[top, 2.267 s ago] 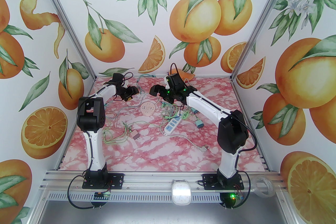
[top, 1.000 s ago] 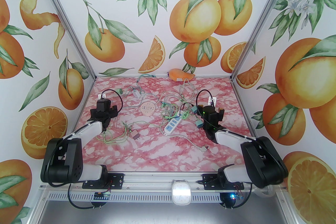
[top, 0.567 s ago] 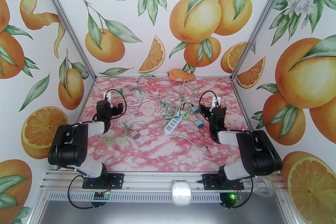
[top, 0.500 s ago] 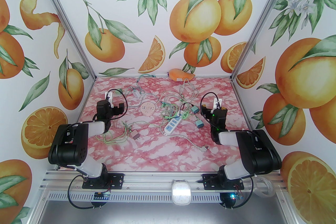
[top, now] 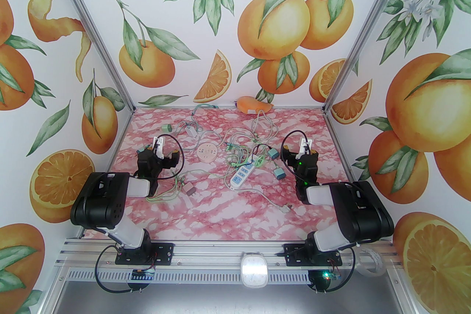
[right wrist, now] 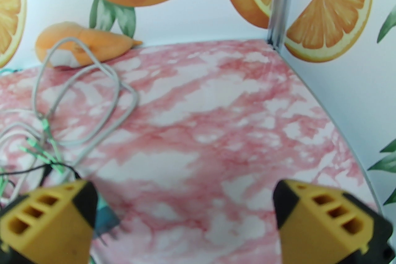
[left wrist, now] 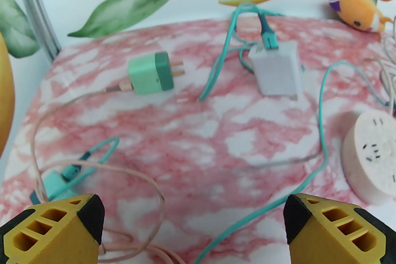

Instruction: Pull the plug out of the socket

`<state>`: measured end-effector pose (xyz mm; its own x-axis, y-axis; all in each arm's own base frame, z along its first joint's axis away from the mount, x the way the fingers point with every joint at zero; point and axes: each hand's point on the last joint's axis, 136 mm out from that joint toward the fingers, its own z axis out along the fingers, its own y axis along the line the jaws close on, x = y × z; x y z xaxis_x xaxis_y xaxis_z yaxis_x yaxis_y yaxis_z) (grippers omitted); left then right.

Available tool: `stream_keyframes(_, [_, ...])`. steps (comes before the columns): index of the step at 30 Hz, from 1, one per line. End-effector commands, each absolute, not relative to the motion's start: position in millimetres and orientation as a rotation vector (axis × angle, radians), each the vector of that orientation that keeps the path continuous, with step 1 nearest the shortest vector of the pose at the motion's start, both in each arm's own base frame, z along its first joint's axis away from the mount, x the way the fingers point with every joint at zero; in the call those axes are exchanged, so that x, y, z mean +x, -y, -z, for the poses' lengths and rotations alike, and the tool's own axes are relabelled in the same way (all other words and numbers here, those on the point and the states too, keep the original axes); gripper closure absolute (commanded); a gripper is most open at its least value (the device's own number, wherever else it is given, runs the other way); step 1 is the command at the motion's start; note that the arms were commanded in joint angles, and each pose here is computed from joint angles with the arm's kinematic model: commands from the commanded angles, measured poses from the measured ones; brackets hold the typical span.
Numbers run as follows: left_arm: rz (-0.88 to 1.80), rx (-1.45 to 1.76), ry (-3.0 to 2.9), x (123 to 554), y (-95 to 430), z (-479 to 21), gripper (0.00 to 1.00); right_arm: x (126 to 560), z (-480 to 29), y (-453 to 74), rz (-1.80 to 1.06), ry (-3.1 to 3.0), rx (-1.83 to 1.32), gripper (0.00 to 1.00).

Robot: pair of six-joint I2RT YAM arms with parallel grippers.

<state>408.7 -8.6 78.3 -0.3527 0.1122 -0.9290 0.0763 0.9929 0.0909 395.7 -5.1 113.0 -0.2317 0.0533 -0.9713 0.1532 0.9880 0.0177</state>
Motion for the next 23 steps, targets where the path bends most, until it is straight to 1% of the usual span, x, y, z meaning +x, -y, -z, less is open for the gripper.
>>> stream_keyframes(1, [-0.062, 0.124, -1.833, 418.4, 7.0, -103.7, 0.00, 395.0, -118.5, 6.3, 0.092, -1.769, 0.177, 0.00])
stream_keyframes(23, [-0.067, 0.125, -1.835, 417.8, 6.8, -103.5, 0.00, 398.6, -115.7, 0.6, 0.085, -1.794, 0.146, 0.00])
